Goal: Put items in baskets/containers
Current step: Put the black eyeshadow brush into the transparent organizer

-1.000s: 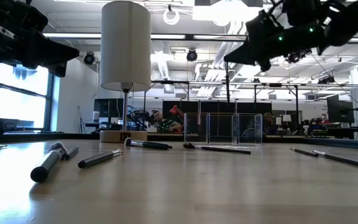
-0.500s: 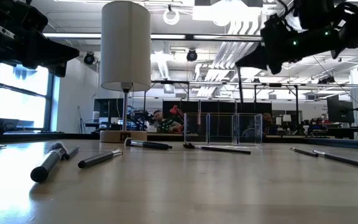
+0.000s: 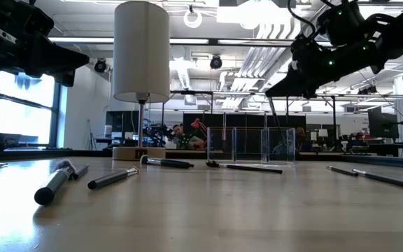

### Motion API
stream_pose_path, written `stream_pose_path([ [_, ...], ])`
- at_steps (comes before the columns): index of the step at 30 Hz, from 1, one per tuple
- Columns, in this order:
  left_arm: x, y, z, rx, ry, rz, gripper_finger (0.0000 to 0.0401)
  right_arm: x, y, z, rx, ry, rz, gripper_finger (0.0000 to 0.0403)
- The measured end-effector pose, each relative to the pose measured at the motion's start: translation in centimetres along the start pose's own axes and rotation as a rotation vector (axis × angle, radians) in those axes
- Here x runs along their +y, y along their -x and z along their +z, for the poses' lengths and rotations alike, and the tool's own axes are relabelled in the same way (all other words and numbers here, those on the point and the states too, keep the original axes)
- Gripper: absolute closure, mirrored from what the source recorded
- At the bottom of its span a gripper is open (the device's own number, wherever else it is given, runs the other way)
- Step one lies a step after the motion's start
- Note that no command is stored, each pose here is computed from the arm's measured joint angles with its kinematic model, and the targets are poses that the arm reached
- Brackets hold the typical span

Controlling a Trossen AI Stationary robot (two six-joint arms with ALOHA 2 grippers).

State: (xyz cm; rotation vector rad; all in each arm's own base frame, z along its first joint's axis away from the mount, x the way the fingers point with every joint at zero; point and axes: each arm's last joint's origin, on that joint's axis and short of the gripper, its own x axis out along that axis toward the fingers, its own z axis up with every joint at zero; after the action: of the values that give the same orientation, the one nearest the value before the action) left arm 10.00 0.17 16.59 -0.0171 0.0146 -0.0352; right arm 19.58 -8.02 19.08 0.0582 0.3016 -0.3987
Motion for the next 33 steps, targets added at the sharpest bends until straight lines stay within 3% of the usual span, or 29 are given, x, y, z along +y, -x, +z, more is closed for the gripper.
stream_pose_path([
  [11,0.0,0.0,0.0,0.0,0.0,0.0,0.0401,-0.2,0.3,0.4,-0.01,-0.008,-0.056,0.0297],
  [14,0.0,0.0,0.0,0.0,0.0,0.0,0.0401,-0.2,0.9,1.9,-0.046,-0.066,-0.083,0.0289],
  [17,0.0,0.0,0.0,0.0,0.0,0.0,0.0401,-0.3,1.7,3.9,-0.041,-0.2,-0.117,0.0292],
  [27,0.0,0.0,0.0,0.0,0.0,0.0,0.0401,1.3,5.5,9.7,0.319,-0.314,-0.228,0.0302],
  [33,0.0,0.0,0.0,0.0,0.0,0.0,0.0401,3.5,5.9,10.6,0.508,-0.452,-0.335,0.0302],
])
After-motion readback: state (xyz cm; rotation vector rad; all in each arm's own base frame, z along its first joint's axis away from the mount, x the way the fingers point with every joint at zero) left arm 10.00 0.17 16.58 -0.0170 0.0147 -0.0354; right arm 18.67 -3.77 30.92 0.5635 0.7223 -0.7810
